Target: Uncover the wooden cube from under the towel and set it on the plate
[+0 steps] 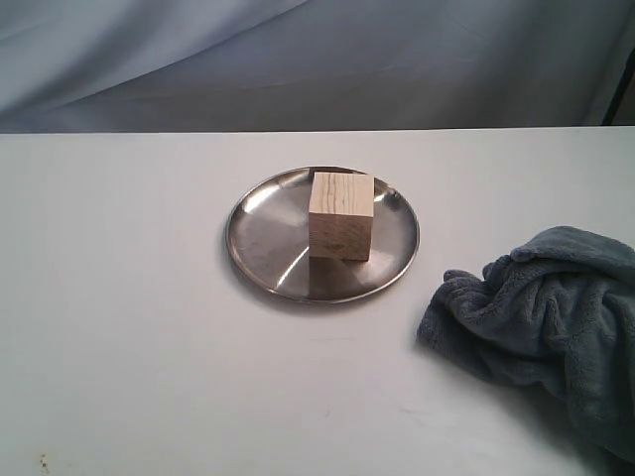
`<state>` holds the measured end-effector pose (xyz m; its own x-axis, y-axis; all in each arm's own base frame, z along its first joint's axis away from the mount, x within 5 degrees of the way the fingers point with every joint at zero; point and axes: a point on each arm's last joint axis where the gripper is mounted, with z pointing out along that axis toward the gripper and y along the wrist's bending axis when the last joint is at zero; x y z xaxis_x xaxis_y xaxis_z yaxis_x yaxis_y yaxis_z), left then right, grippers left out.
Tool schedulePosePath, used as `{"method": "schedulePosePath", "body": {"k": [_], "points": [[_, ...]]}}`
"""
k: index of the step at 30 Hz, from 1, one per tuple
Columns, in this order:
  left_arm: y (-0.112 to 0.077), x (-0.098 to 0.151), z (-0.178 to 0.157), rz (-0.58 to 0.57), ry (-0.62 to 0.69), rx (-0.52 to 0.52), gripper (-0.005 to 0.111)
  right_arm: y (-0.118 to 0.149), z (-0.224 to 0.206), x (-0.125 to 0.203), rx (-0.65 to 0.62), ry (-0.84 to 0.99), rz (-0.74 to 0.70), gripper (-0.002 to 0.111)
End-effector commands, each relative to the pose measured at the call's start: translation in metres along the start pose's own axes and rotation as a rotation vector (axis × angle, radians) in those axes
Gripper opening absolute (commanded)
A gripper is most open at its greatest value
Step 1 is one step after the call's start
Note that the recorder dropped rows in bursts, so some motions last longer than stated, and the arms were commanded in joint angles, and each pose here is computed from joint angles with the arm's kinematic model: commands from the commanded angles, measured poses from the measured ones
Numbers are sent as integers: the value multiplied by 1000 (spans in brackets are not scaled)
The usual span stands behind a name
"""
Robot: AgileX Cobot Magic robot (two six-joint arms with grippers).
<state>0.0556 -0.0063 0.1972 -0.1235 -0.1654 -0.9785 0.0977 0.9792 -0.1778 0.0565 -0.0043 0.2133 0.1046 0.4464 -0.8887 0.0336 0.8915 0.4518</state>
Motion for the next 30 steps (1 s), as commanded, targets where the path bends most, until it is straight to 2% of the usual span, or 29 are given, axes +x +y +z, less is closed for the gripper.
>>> {"method": "schedulePosePath", "body": {"k": [1, 5, 30], "points": [[1, 7, 0, 55, 67, -12, 1, 0, 0, 2, -1, 8, 9, 3], [1, 7, 0, 170, 67, -8, 1, 0, 0, 2, -1, 8, 9, 3], [1, 7, 0, 172, 65, -8, 1, 0, 0, 2, -1, 8, 9, 3]]}}
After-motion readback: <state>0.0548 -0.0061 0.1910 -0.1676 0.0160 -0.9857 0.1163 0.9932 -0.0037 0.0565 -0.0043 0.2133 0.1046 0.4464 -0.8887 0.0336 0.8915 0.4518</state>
